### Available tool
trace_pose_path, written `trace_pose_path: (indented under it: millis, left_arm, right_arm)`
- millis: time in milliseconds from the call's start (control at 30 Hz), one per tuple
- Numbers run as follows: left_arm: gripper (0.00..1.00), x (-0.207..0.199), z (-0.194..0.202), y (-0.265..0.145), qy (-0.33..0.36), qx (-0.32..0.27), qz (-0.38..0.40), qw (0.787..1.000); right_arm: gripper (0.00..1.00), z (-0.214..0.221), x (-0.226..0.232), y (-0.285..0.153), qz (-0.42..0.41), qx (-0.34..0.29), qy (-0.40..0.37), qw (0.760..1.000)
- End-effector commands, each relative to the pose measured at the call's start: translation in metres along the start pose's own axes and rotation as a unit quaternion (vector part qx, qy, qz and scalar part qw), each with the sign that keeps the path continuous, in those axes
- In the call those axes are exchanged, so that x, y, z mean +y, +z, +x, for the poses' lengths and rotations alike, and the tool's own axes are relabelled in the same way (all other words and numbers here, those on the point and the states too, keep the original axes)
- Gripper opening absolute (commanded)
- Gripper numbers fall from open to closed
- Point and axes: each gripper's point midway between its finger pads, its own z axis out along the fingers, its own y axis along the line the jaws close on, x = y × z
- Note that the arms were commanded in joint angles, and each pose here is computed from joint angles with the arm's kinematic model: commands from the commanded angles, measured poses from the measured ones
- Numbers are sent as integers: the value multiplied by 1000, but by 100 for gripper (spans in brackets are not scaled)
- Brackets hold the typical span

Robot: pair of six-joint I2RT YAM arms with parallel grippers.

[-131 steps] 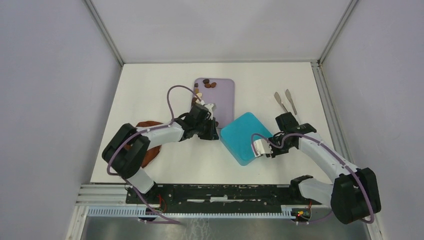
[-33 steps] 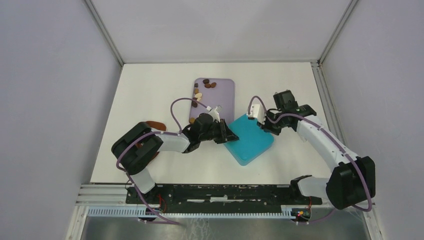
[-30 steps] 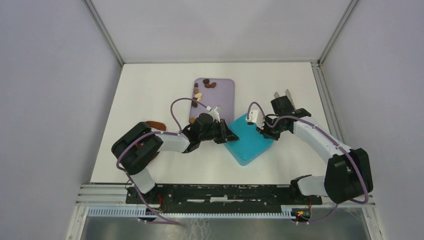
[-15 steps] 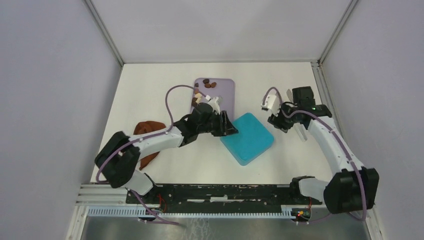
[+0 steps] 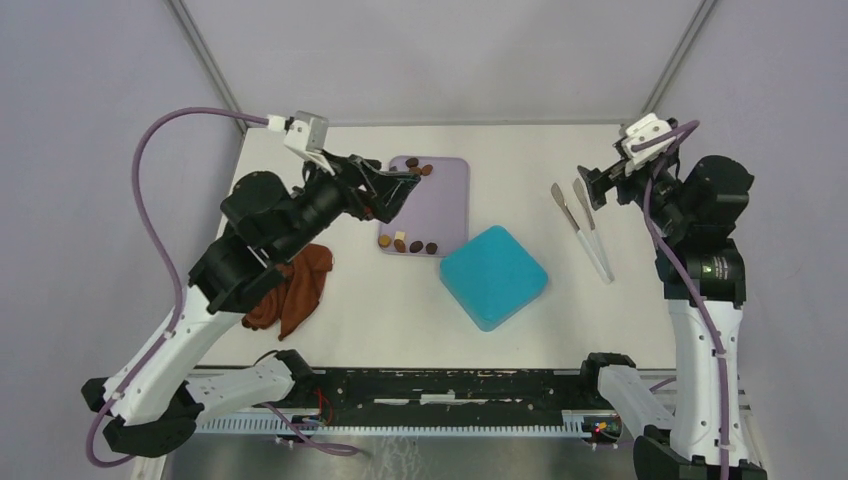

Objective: Pack the chocolate
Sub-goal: Reset both arms

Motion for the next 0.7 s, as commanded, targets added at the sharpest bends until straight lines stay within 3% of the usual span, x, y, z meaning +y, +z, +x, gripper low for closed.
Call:
trace_pose_path:
  millis: [0,133,667]
  left_arm:
    - [100,18,7,-24,39,39,-43,998]
    - [100,16,-3,-43,35,28,-42,998]
    - [100,15,2,-69,29,18,-27,999]
  right_arm:
    - [98,-61,-11,-16,23,-71,87,993]
    - [98,-81,-27,-30,73,-82,161,981]
    - [98,-83,-10,-26,28,-97,166,981]
